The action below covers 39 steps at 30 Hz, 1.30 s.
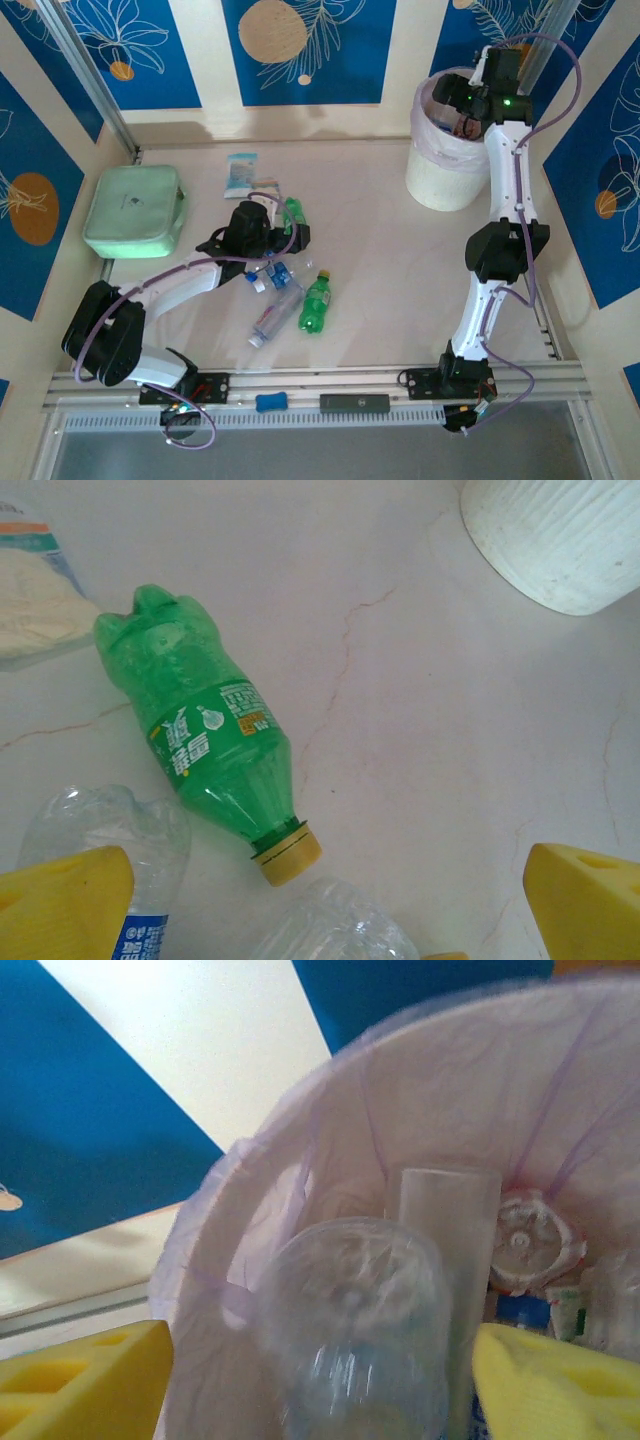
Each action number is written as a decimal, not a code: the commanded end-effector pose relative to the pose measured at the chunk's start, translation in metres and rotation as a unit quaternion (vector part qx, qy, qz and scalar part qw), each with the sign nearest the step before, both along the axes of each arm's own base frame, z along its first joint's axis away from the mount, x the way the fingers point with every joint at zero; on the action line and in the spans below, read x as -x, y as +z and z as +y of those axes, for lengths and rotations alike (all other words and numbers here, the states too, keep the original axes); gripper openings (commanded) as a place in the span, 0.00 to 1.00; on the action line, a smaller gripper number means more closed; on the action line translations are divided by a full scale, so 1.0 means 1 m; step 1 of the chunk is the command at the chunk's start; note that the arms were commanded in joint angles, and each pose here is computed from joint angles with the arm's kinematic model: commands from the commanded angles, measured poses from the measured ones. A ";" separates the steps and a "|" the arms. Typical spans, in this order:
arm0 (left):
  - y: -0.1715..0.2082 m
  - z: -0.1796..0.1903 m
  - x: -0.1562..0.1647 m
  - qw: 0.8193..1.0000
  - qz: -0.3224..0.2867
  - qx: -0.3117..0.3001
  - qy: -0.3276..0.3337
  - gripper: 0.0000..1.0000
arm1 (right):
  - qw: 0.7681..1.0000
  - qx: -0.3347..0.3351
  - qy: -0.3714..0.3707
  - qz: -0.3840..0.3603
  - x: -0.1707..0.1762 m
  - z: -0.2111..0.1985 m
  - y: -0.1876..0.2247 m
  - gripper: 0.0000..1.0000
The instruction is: Put the plastic bottles in the bin
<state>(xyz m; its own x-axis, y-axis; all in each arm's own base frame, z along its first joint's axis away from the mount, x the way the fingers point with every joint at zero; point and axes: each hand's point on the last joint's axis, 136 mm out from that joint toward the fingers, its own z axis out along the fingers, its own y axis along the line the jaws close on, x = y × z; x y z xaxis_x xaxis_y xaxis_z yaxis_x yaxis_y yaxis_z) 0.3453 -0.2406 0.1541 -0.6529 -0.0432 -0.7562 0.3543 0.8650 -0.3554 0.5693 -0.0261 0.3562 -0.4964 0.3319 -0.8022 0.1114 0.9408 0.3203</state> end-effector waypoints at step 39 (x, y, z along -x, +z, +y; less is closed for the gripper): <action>-0.006 0.116 -0.008 0.977 0.012 0.053 0.206 1.00 | 0.933 -0.087 0.176 0.303 0.327 0.280 -0.231 0.88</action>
<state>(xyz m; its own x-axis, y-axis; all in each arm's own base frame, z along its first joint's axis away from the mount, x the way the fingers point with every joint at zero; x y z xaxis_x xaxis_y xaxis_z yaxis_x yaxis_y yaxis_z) 0.3494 -0.1227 0.1332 -0.6025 -0.3871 -0.6979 -0.0586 0.8936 -0.4451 0.2618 0.2590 0.1395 -0.9255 0.1168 -0.3603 -0.0738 0.8774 0.4740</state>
